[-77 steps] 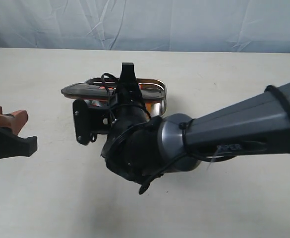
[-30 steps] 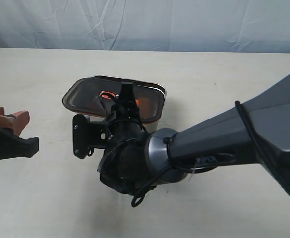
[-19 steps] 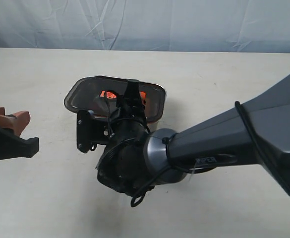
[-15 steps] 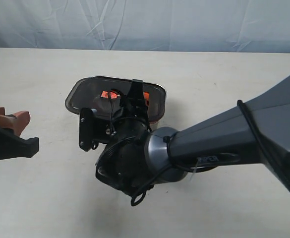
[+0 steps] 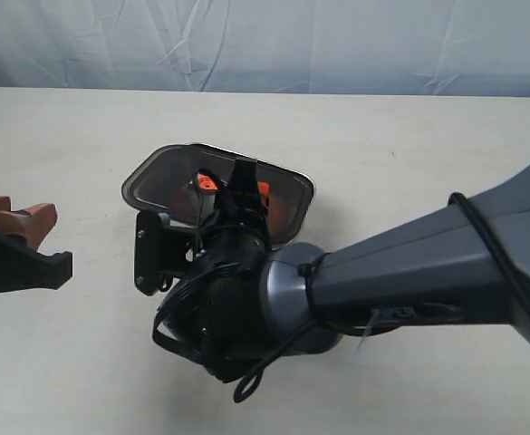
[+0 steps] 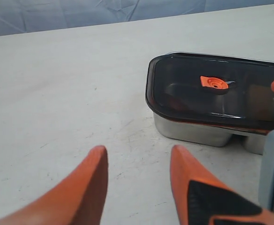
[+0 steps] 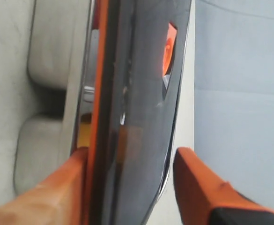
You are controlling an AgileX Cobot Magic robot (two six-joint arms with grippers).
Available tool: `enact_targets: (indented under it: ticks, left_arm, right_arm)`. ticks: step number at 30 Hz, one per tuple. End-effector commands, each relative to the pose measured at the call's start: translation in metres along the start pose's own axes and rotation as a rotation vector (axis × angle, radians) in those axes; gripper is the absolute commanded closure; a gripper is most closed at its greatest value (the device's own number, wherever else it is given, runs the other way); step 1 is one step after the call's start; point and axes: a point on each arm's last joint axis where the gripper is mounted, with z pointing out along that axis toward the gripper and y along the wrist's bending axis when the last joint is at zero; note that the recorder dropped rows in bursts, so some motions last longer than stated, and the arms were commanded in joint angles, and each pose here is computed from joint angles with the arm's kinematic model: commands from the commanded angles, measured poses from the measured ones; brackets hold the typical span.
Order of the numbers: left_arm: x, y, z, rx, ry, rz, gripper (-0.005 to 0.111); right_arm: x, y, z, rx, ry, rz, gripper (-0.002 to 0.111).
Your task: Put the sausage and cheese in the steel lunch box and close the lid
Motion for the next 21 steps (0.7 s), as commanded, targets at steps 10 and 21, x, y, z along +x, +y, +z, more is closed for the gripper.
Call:
enact_targets:
  ticks: [10,21]
  left_arm:
    - [0.0019,-0.0008,-0.0008,0.016,0.003,-0.005,0.066]
    - [0.0019,-0.0008,-0.0008,0.016,0.003,-0.005,0.066]
  right_arm:
    - [0.006,-0.0025,-0.0016,0.038,0.061,-0.002,0.056]
    - [0.0068,-0.0034,-0.0017,0.047,0.07,0.002,0.056]
